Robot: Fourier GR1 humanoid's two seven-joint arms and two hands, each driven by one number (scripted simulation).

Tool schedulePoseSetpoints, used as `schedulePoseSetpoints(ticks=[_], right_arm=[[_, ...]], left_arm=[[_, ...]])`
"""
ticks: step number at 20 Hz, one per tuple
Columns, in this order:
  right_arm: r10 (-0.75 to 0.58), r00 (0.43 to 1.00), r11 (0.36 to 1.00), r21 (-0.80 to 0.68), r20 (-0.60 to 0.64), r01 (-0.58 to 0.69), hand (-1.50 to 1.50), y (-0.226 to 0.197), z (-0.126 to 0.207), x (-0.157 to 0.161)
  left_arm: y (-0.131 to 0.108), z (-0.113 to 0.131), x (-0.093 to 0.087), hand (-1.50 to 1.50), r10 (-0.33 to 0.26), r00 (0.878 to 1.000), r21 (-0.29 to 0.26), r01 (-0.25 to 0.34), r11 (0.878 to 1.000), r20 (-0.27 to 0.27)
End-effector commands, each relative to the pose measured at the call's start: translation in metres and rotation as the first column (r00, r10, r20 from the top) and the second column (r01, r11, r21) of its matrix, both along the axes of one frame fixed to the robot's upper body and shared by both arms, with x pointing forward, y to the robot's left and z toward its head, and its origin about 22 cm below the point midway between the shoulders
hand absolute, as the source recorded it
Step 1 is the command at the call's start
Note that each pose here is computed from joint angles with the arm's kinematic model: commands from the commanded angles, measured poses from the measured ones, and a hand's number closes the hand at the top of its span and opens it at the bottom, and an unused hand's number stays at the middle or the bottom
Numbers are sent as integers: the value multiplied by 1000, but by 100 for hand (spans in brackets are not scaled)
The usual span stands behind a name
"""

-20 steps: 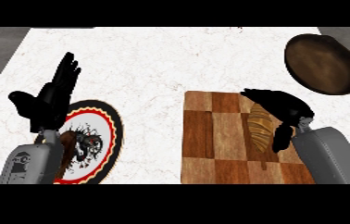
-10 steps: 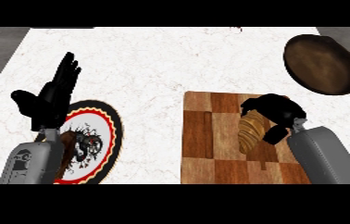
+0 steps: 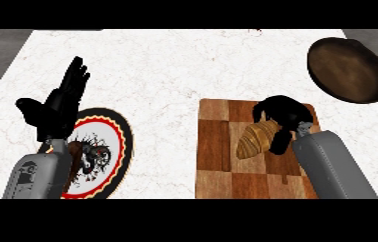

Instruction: Pick the croissant from the cutting board and place it in the pan

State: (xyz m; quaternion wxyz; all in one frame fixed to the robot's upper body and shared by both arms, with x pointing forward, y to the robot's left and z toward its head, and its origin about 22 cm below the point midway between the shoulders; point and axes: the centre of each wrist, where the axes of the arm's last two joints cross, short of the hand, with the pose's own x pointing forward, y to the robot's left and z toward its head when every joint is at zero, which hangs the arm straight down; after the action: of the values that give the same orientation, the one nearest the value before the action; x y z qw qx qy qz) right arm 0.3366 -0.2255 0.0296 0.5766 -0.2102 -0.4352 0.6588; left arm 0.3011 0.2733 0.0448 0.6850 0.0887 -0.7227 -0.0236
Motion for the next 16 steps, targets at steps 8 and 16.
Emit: schedulePoseSetpoints(ticks=[8, 16], right_arm=[[-476, 827, 879, 122, 299, 461, 150, 97, 35, 16], [-568, 615, 822, 333, 547, 462, 150, 87, 105, 1]], left_arm=[[-1, -3, -2, 0, -11, 1000, -2, 11, 1000, -6], [7, 7, -3, 0, 20, 1000, -4, -20, 1000, -18]])
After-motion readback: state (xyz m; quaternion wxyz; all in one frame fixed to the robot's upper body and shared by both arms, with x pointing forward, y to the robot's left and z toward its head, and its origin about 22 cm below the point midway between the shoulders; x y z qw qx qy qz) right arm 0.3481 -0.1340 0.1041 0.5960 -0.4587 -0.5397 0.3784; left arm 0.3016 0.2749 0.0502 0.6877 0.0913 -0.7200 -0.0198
